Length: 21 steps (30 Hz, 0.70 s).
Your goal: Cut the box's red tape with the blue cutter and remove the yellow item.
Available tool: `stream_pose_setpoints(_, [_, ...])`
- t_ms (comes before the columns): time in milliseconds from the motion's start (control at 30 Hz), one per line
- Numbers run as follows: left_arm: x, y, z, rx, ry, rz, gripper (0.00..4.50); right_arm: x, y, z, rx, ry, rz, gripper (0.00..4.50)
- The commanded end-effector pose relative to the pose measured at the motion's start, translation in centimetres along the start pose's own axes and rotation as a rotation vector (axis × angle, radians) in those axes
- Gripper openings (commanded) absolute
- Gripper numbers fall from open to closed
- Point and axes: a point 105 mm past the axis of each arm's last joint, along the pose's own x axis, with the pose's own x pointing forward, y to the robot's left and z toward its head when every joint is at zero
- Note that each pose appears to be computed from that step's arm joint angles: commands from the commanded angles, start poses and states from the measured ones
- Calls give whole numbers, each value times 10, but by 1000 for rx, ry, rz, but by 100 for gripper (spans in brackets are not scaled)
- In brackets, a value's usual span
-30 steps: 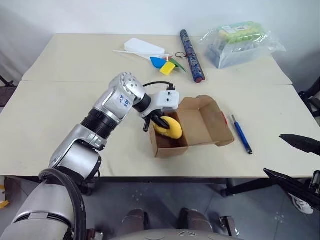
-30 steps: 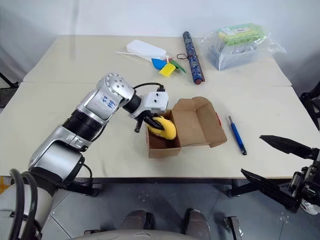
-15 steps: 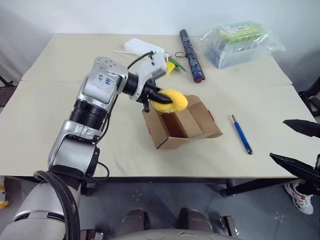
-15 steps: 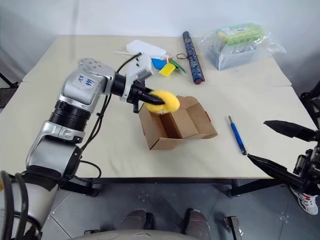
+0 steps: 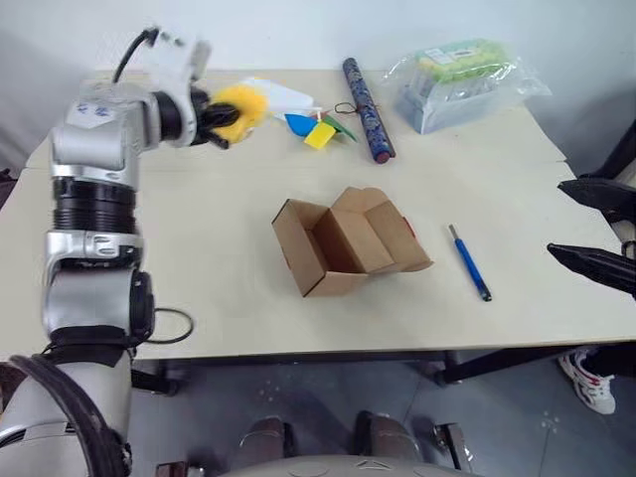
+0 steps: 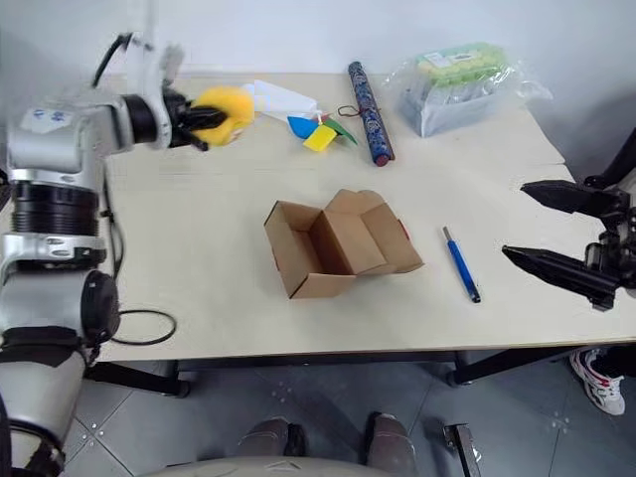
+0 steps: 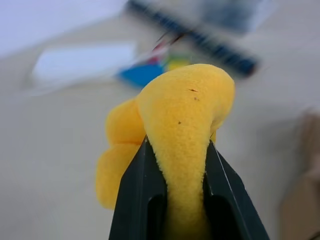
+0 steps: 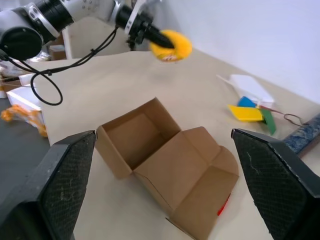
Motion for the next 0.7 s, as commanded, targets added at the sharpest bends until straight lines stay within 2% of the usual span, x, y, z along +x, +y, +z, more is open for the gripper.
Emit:
stream_pose_setpoints(33, [-19,22,-26,-67,100,147,23,2,-11,-3,-2,8,63,450])
stream_pose_setpoints(233, [-46,32,-107,-168,330,272,23,12,-29,-10,7,-9,133,450])
stream_pose_setpoints(367, [-56,32,-131,-173,383,281,23,8,-33,-11,24,-7,163,450])
stream_pose_setpoints(500, [-55,29,-136,-168,385,268,23,7,-37,-12,36,-4,160,450])
stream_pose_setpoints(700, [-58,32,-135,-161,378,270,212,8,-40,-11,21,-2,157,450])
